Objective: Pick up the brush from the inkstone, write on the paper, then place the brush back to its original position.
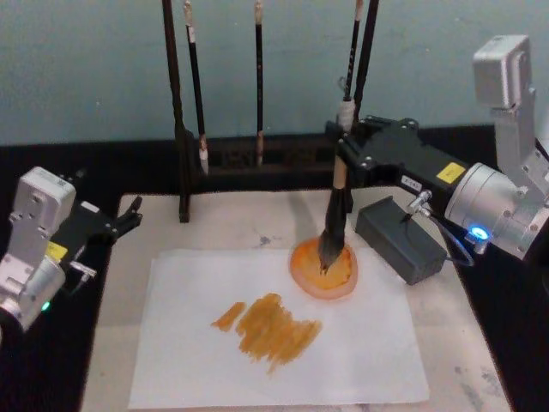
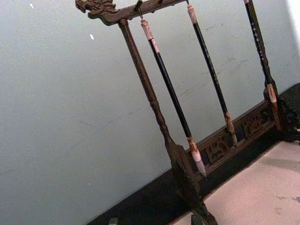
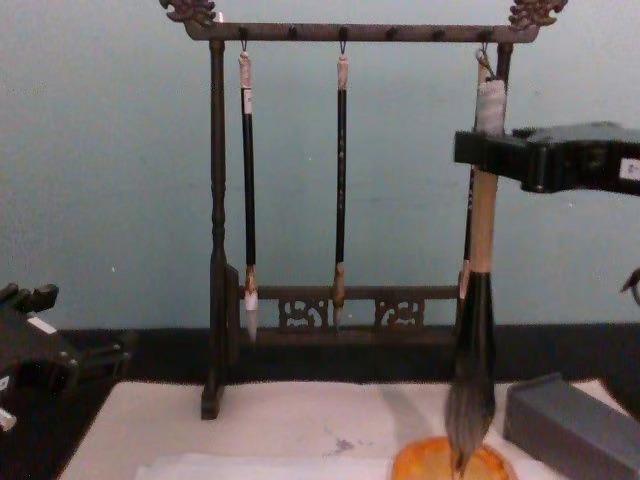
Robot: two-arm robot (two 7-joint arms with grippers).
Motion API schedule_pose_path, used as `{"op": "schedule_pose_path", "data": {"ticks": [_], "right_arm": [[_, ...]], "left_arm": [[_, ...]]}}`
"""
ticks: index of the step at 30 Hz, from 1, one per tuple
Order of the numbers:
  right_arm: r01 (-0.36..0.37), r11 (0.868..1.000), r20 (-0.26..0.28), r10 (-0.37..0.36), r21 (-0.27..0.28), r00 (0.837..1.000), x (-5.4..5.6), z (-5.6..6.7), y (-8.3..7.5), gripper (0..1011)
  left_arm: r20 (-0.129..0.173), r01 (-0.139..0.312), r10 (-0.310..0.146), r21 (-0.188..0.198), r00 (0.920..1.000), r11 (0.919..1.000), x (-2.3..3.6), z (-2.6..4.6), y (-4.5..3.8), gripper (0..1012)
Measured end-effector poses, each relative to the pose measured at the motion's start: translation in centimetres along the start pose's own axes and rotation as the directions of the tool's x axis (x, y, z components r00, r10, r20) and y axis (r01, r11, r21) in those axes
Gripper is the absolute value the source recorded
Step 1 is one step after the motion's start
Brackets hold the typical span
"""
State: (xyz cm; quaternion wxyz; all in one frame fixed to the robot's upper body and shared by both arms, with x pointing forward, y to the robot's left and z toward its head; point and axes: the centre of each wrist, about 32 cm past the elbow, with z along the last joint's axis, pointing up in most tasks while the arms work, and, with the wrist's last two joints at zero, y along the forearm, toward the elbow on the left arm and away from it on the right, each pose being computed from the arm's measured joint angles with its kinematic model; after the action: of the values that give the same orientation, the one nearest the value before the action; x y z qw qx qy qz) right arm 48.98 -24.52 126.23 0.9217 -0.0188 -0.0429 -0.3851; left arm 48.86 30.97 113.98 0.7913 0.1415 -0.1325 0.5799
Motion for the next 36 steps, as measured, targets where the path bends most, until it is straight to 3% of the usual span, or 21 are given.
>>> {"op": "schedule_pose_path", "data": {"ticks": [10,20,26,36], "right_arm": [[-0.104,0.994,0.068,0.103,0.016,0.992,-1.8,1.3,0.2,155],[-0.2,0.979,0.072,0.197,0.036,0.978,-5.1,0.0,0.4,155],[-0.215,0.976,0.055,0.213,0.022,0.975,-5.8,-1.2,0.5,155],[-0.213,0.977,0.02,0.213,-0.009,0.977,-5.8,-2.7,0.4,155]], "left_arm": [[0.0,0.0,0.0,0.0,1.0,1.0,0.0,0.0,0.0,1010],[0.0,0.0,0.0,0.0,1.0,1.0,0.0,0.0,0.0,1010],[0.0,0.0,0.0,0.0,1.0,1.0,0.0,0.0,0.0,1010],[0.0,0.0,0.0,0.0,1.0,1.0,0.0,0.0,0.0,1010]]}}
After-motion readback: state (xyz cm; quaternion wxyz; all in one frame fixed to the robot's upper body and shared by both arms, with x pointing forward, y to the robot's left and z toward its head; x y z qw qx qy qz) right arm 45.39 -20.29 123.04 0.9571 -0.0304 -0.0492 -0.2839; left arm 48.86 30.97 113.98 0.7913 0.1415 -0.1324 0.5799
